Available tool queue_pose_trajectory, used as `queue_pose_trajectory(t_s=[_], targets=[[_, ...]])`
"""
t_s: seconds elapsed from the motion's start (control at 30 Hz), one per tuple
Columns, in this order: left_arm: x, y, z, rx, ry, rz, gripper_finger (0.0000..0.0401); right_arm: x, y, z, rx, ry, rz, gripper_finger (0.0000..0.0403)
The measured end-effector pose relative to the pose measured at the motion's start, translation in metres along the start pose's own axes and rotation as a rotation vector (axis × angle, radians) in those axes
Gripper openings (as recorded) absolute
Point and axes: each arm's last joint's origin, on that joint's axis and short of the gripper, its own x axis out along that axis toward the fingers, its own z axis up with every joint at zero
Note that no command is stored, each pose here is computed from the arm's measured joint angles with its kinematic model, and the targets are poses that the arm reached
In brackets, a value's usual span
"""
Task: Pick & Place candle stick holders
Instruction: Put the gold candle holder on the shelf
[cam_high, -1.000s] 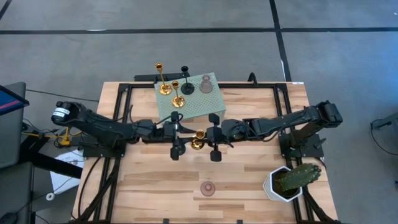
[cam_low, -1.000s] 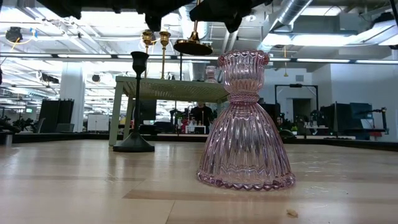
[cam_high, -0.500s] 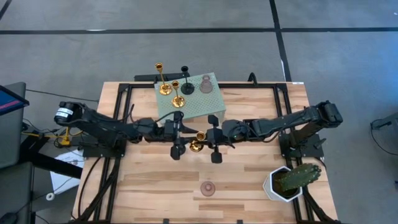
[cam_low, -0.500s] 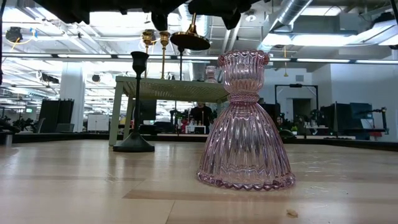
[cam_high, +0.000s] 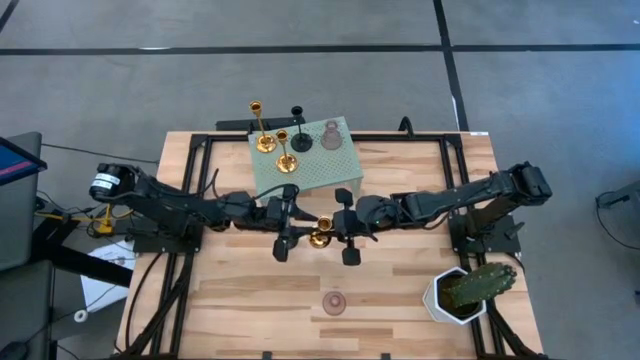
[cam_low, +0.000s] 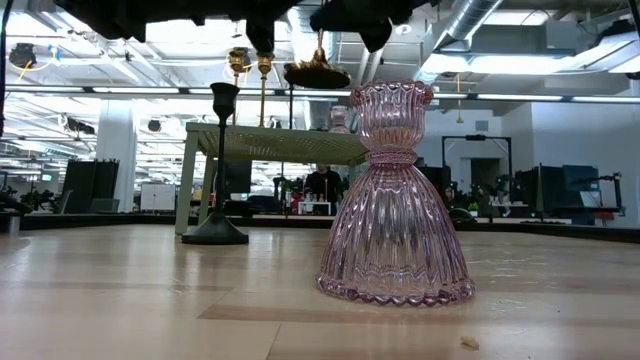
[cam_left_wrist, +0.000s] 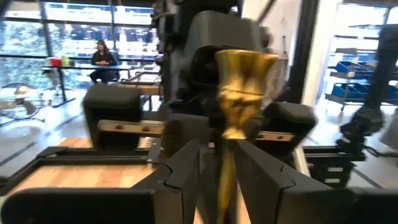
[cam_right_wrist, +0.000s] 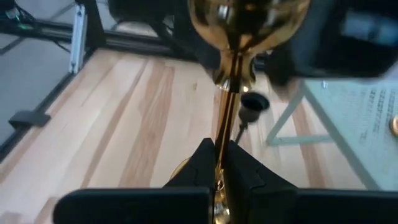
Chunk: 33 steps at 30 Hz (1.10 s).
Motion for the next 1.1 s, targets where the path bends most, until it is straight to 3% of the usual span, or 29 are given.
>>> queue_pose_trajectory(t_s=[0.17, 0.43, 0.67, 1.1], targets=[[0.000, 0.000, 0.002, -0.001, -0.013, -0.002, 0.0102, -0.002, 0.000, -0.005, -0.016, 0.055, 0.016, 0.0000], [0.000, -0.001, 0.002, -0.001, -0.013, -0.021, 0.0102, -0.009, -0.005, 0.002, -0.026, 0.012, 0.008, 0.0000], [0.000, -0.001, 0.002, -0.001, -0.019, -0.021, 0.0102, 0.007, -0.010, -0.002, -0.025, -0.016, 0.017, 0.0000], [0.001, 0.004, 0.005, 0.008, -0.030, 0.015, 0.0102, 0.008, -0.008, 0.002, -0.050, -0.059, 0.023, 0.0000]])
